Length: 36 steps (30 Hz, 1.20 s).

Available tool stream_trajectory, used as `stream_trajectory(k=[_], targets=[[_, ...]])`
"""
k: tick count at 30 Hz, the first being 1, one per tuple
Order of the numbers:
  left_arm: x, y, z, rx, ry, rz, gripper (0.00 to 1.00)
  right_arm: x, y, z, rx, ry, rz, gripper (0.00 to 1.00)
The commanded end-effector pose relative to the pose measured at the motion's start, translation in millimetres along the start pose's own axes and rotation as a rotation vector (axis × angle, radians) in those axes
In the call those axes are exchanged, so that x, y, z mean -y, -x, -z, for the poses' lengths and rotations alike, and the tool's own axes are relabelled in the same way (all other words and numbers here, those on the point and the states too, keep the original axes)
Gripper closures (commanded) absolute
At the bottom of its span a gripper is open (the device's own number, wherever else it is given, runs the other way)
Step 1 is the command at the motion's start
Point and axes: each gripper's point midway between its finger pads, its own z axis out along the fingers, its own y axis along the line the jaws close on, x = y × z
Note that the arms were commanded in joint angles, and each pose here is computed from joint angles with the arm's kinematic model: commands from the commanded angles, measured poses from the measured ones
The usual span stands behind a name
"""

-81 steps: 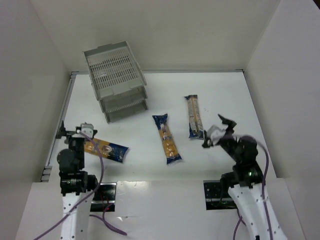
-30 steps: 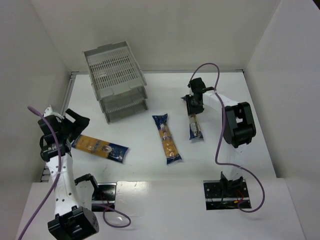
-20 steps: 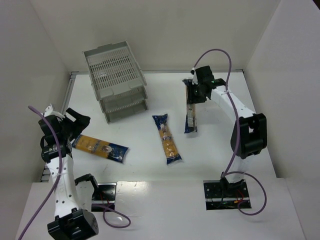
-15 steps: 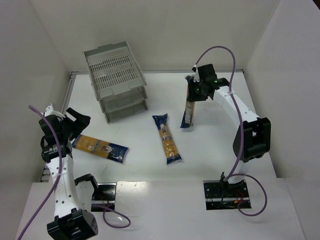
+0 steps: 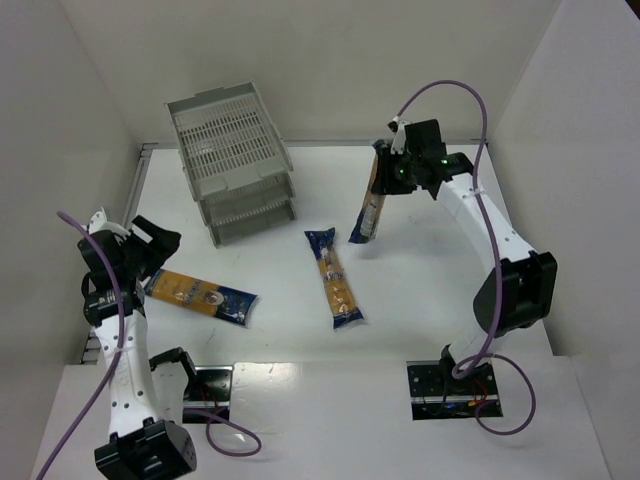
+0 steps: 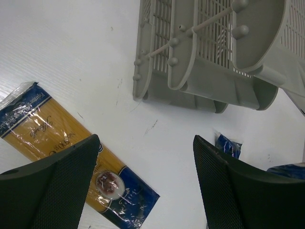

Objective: Place and organize the pasta boxes and bags onto the shelf

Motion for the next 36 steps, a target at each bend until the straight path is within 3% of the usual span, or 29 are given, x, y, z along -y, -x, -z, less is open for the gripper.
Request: stream_trajectory(k=[1, 10, 12, 14, 17, 18, 19, 22, 24, 27, 32, 36], targets=[[6, 5, 1, 0.026, -0.035, -0.023, 0.14, -44, 67, 66, 0.275, 0.133, 0.047, 1.00], [3, 4, 1, 0.035, -0.016, -0.026, 0.15, -100, 127, 171, 0.512, 0.328, 0.108, 1.00], [9, 7, 3, 0.038, -0.040, -0.040, 0.20, -124, 132, 189, 0.537, 0.394, 0.121, 1.00], [46, 9, 14, 0.010, -0.228, -0.122, 0.24, -140, 136, 193, 0.535, 0.436, 0.130, 1.00], [112, 31, 46, 0.040, -0.506, -0.369, 0.11, -158, 135, 188, 0.488, 0.525, 0.102, 1.00], [117, 34, 51, 0.038, -0.518, -0.430, 0.08, -163, 131, 186, 0.460, 0.562, 0.098, 1.00], [133, 49, 64, 0.095, -0.544, -0.577, 0.04, -171, 132, 190, 0.455, 0.592, 0.092, 1.00], [139, 49, 62, 0.078, -0.500, -0.744, 0.01, -196, 136, 195, 0.447, 0.679, 0.110, 1.00], [162, 64, 63, 0.090, -0.522, -0.801, 0.01, -208, 144, 194, 0.441, 0.728, 0.087, 1.00], [217, 64, 75, 0.072, -0.707, -0.855, 0.01, -215, 150, 184, 0.404, 0.776, 0.042, 1.00], [249, 11, 38, -0.136, -0.833, -0.840, 0.01, -247, 142, 179, 0.368, 0.861, 0.066, 1.00], [284, -38, 57, -0.251, -1.025, -0.909, 0.01, -247, 145, 169, 0.363, 0.860, 0.064, 1.00]])
